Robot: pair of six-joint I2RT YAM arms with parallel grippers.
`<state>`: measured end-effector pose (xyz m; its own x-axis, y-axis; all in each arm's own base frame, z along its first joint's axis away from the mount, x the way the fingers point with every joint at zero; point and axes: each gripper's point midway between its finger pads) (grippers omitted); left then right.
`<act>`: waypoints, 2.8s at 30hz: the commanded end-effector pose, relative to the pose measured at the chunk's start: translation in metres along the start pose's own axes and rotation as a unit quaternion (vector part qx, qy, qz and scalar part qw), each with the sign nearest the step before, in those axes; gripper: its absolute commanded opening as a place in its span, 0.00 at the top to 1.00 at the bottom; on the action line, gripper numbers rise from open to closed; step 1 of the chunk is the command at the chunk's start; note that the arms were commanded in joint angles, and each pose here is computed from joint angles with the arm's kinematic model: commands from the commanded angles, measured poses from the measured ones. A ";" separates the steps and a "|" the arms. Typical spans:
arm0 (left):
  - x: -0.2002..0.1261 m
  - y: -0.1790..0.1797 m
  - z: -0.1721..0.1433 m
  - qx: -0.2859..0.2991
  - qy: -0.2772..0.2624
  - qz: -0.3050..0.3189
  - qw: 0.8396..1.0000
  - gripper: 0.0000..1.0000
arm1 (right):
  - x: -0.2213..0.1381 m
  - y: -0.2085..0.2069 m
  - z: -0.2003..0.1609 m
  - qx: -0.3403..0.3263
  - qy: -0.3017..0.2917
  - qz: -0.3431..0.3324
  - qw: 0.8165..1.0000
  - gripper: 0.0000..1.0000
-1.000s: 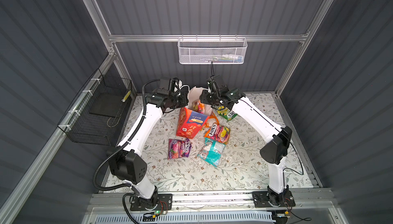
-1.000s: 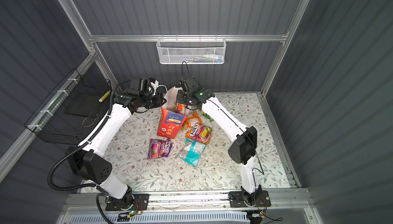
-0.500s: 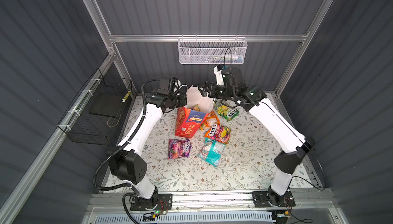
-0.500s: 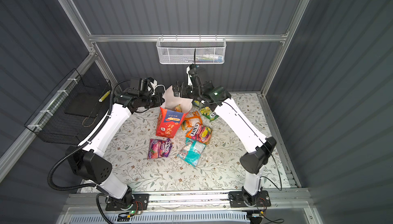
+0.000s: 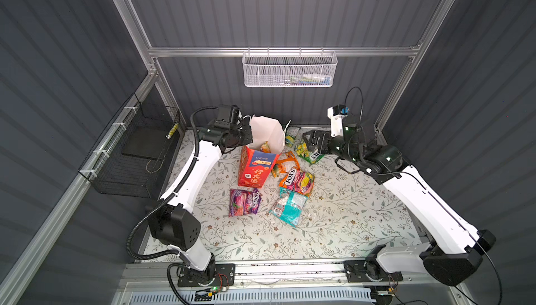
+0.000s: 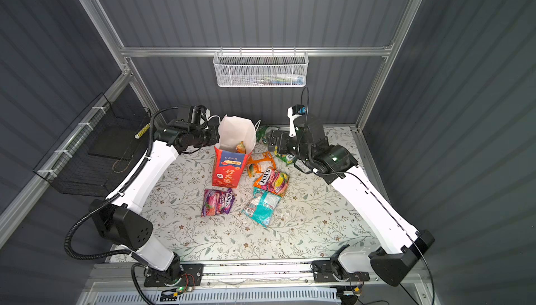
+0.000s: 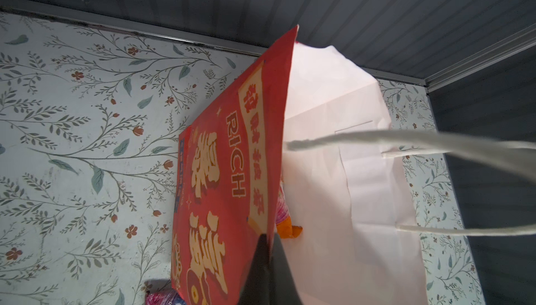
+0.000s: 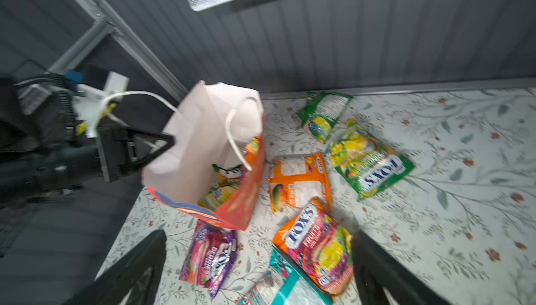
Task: Place the snacks into the paper bag
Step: Pick up the snack from the top-center of the table.
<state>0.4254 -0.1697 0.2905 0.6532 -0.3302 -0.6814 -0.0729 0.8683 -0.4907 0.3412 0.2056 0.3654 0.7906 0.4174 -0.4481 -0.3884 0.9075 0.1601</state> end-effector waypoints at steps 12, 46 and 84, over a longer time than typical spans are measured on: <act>-0.004 0.002 -0.004 -0.006 0.012 0.016 1.000 1.00 | 0.127 -0.116 -0.105 0.135 0.132 -0.094 0.978 0.01; -0.006 -0.013 -0.009 -0.008 0.030 -0.027 0.999 1.00 | 0.269 -0.164 -0.208 0.074 0.367 -0.144 0.916 0.01; -0.009 -0.017 -0.008 -0.001 0.027 -0.036 0.999 1.00 | 0.220 -0.145 -0.199 0.150 0.297 -0.056 0.941 1.00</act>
<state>0.4184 -0.1780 0.2926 0.6215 -0.3816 -0.6842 -0.0535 0.8507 -0.5230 0.4798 0.1546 0.0460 0.3307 0.2680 -0.9049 -0.0944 0.9634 0.2508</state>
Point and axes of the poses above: each gripper's point midway between its finger pads, its own x axis out along the fingers, its own y axis along the line the jaws close on, z = x × y, and after that the axes turned 15 degrees about -x, right-handed
